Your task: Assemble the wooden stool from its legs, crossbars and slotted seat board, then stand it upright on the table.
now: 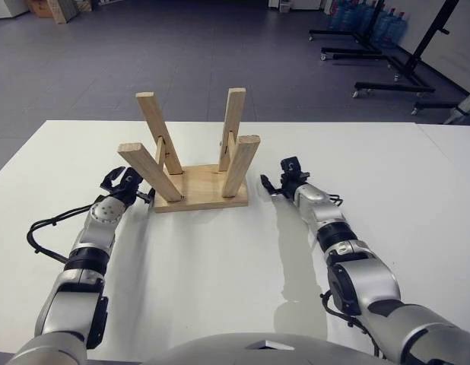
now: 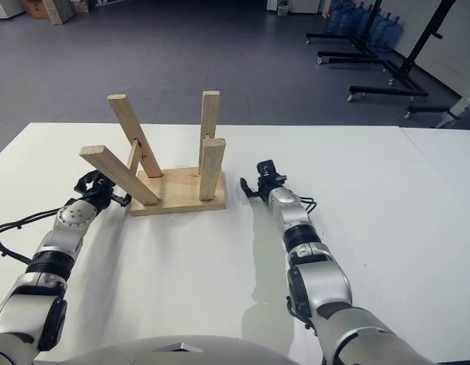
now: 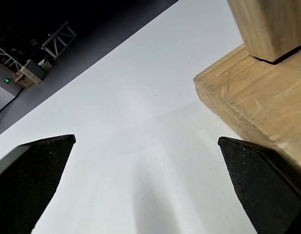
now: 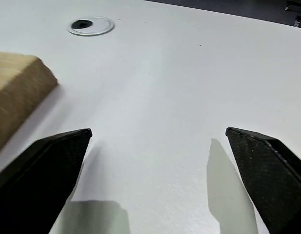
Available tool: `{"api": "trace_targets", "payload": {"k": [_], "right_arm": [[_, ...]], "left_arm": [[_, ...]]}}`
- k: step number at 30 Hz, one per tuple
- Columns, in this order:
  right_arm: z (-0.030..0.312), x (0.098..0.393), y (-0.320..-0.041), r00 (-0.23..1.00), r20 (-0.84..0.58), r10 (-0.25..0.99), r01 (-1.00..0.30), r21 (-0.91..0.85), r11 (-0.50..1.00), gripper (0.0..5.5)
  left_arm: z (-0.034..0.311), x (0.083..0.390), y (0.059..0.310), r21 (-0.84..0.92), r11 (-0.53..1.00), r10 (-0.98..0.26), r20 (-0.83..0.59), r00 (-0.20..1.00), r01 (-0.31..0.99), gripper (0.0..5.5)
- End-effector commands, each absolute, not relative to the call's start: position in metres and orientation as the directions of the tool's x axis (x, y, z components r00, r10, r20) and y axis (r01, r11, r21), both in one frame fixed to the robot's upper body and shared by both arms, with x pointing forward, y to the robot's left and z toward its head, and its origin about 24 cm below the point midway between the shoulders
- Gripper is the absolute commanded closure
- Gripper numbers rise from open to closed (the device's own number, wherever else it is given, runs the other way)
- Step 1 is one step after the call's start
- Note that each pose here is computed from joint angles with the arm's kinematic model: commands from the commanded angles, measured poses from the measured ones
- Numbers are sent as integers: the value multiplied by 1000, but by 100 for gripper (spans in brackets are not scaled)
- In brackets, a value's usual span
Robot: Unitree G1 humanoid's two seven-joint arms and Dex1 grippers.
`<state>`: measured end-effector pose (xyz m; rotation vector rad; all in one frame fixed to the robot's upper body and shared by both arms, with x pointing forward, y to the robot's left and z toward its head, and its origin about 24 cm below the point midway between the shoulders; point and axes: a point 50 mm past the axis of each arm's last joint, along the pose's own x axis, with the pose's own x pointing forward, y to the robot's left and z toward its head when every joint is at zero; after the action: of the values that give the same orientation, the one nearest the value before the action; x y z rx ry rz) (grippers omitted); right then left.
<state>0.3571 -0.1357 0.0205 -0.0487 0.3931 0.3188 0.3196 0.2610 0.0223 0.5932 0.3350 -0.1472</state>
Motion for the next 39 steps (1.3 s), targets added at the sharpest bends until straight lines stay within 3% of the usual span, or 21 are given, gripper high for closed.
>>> {"api": "trace_targets", "payload": {"k": [1, 4, 7, 9, 11, 15, 19, 24, 31, 35, 38, 39], "right_arm": [[25, 360, -90, 828, -347, 440, -442, 79, 893, 41], [22, 358, -93, 822, -345, 453, -438, 124, 890, 41], [16, 347, -144, 858, -354, 372, -392, 16, 920, 41], [16, 318, -203, 871, -394, 294, -347, -68, 935, 41], [25, 282, -233, 851, -434, 296, -380, -119, 917, 41], [40, 230, -232, 780, -505, 370, -473, -88, 877, 41], [42, 230, -213, 780, -497, 381, -472, -67, 879, 41], [55, 250, -223, 824, -473, 313, -396, -84, 915, 41], [56, 259, -211, 821, -457, 341, -418, -76, 905, 41], [73, 256, -235, 833, -422, 357, -442, -121, 889, 41], [109, 251, -286, 812, -390, 434, -513, -124, 849, 41], [119, 245, -305, 774, -415, 477, -557, -90, 825, 41]], "left_arm": [[-33, 292, 258, 514, 780, -9, -560, 828, 357, 11], [-40, 288, 239, 485, 768, -106, -547, 830, 418, 11], [-45, 270, 203, 424, 758, -247, -517, 820, 496, 11], [-41, 248, 165, 375, 738, -345, -504, 792, 560, 11], [-31, 235, 141, 340, 736, -392, -491, 778, 585, 11], [-12, 234, 130, 325, 756, -387, -478, 788, 568, 11], [-2, 235, 148, 356, 780, -311, -491, 813, 514, 11], [19, 234, 178, 425, 782, -220, -498, 839, 457, 11], [7, 226, 191, 415, 790, -175, -552, 815, 451, 11], [51, 245, 234, 429, 834, -153, -424, 893, 346, 11], [127, 249, 301, 271, 876, -318, -294, 901, 398, 11], [150, 242, 319, 196, 858, -417, -274, 867, 475, 11]]}}
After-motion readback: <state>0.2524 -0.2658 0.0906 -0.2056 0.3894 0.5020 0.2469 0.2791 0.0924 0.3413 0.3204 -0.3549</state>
